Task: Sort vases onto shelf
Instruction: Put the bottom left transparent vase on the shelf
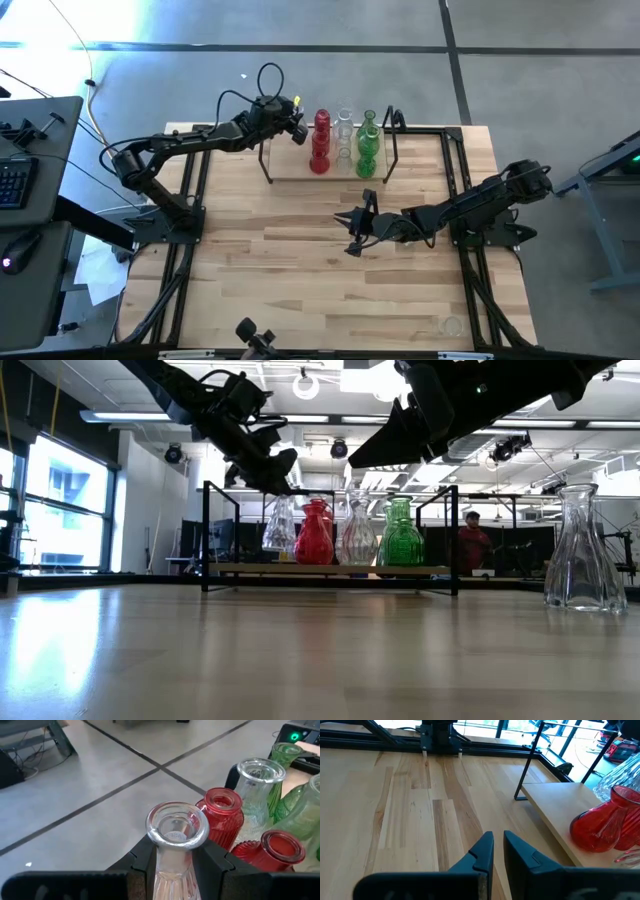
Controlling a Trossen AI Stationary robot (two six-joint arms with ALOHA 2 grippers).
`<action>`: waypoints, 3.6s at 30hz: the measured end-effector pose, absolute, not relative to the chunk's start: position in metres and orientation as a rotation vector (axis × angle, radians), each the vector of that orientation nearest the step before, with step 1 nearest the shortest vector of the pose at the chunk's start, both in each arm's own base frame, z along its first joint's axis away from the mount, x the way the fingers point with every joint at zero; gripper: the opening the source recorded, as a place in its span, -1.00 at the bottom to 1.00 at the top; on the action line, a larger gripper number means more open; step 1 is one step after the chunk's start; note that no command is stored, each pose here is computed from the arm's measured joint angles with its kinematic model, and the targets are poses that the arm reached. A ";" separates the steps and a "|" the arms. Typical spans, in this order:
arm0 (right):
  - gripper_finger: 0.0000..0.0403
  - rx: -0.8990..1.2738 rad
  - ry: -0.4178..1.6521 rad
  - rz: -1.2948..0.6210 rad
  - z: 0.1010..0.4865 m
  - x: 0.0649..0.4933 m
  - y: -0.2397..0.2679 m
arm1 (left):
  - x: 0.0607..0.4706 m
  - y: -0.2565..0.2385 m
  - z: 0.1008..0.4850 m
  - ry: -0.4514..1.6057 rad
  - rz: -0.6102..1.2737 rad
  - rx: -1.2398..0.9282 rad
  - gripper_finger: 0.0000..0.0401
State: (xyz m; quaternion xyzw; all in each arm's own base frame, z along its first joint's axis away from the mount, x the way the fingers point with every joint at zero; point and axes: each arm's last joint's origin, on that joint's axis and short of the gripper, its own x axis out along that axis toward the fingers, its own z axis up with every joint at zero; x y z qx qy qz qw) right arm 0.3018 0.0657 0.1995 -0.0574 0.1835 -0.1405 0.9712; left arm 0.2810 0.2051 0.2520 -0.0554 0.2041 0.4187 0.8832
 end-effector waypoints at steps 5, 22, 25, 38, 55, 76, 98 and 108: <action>-0.88 -0.116 0.370 -0.284 0.199 0.302 0.066 | 0.282 0.205 0.252 0.449 0.836 -0.064 -0.58; -0.88 -0.116 0.371 -0.284 0.199 0.302 0.066 | 0.290 0.210 0.232 0.496 0.781 -0.048 -0.58; -0.88 -0.116 0.371 -0.284 0.199 0.302 0.066 | 0.290 0.210 0.233 0.497 0.795 -0.043 -0.58; -0.88 -0.116 0.371 -0.284 0.199 0.302 0.066 | 0.290 0.211 0.234 0.484 0.811 -0.038 -0.58; -0.88 -0.116 0.371 -0.284 0.199 0.302 0.066 | 0.290 0.210 0.233 0.497 0.808 -0.039 -0.39; -0.88 -0.113 0.373 -0.265 0.199 0.302 0.066 | 0.284 0.207 0.240 0.541 0.838 0.009 -0.04; -0.88 -0.111 0.372 -0.262 0.199 0.302 0.066 | 0.299 0.191 0.277 0.557 0.842 0.078 -0.03; -0.88 -0.108 0.374 -0.246 0.199 0.302 0.067 | 0.313 0.176 0.285 0.475 0.780 0.008 -0.24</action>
